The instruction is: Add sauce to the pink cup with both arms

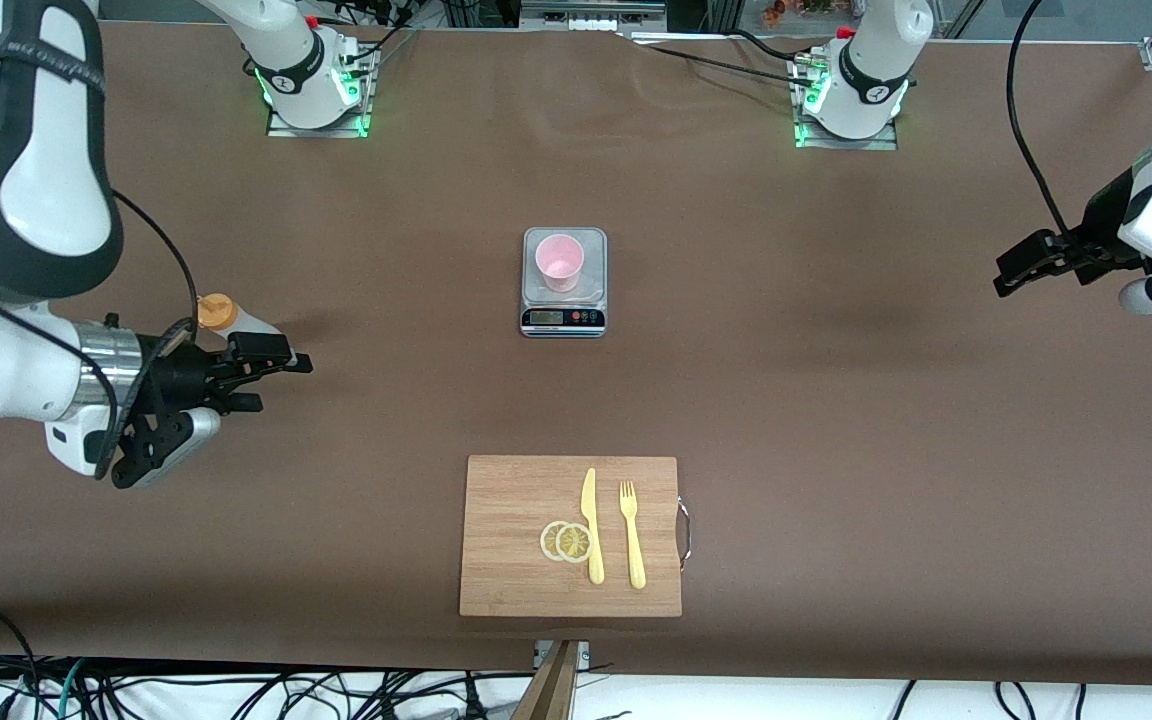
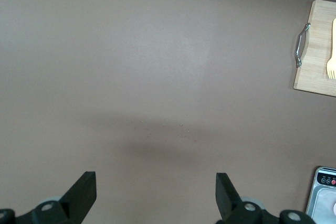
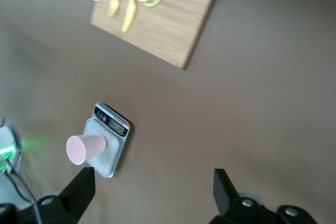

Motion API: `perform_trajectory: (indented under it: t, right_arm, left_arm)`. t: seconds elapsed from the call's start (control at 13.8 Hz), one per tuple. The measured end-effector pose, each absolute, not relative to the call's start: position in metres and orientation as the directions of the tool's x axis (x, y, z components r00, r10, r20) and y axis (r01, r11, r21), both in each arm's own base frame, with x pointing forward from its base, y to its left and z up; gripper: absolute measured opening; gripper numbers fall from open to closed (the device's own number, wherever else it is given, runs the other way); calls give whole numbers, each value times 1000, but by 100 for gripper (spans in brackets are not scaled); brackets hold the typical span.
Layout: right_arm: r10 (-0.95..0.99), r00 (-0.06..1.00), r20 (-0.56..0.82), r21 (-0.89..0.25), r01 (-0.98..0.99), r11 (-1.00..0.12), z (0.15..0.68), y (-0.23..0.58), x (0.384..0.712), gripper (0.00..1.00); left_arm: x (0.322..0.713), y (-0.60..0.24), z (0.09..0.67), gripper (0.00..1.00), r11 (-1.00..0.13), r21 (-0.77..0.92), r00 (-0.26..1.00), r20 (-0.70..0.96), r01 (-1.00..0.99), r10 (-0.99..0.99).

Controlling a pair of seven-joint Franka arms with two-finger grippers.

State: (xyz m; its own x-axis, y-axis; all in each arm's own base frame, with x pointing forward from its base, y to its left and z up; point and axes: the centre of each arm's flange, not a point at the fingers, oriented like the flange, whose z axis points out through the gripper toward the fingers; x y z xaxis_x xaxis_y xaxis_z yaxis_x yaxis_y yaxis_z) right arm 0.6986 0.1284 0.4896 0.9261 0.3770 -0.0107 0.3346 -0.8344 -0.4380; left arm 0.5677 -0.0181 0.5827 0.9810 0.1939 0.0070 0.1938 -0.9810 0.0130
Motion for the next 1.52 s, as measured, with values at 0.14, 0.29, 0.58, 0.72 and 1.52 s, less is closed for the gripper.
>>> perform_trajectory:
  t: [0.14, 0.29, 0.58, 0.72, 1.52]
  right_arm:
    - [293, 955, -51, -383, 252, -889, 507, 126, 690, 100]
    - [253, 964, -83, -325, 214, -921, 519, 112, 678, 100]
    - [218, 965, -148, -172, 192, -966, 534, 70, 639, 100]
    - [216, 962, -170, -116, 198, -973, 538, 49, 623, 100]
    - [141, 976, -164, -12, 141, -990, 564, -85, 584, 100]
  left_arm:
    - [568, -18, 583, 100, -981, 13, 981, 7, 194, 194]
    - [568, -18, 583, 100, -981, 13, 981, 7, 194, 194]
    - [568, -18, 583, 100, -981, 13, 981, 7, 194, 194]
    - [568, -18, 583, 100, -981, 13, 981, 7, 194, 194]
    - [568, -18, 583, 100, -981, 13, 981, 6, 193, 193]
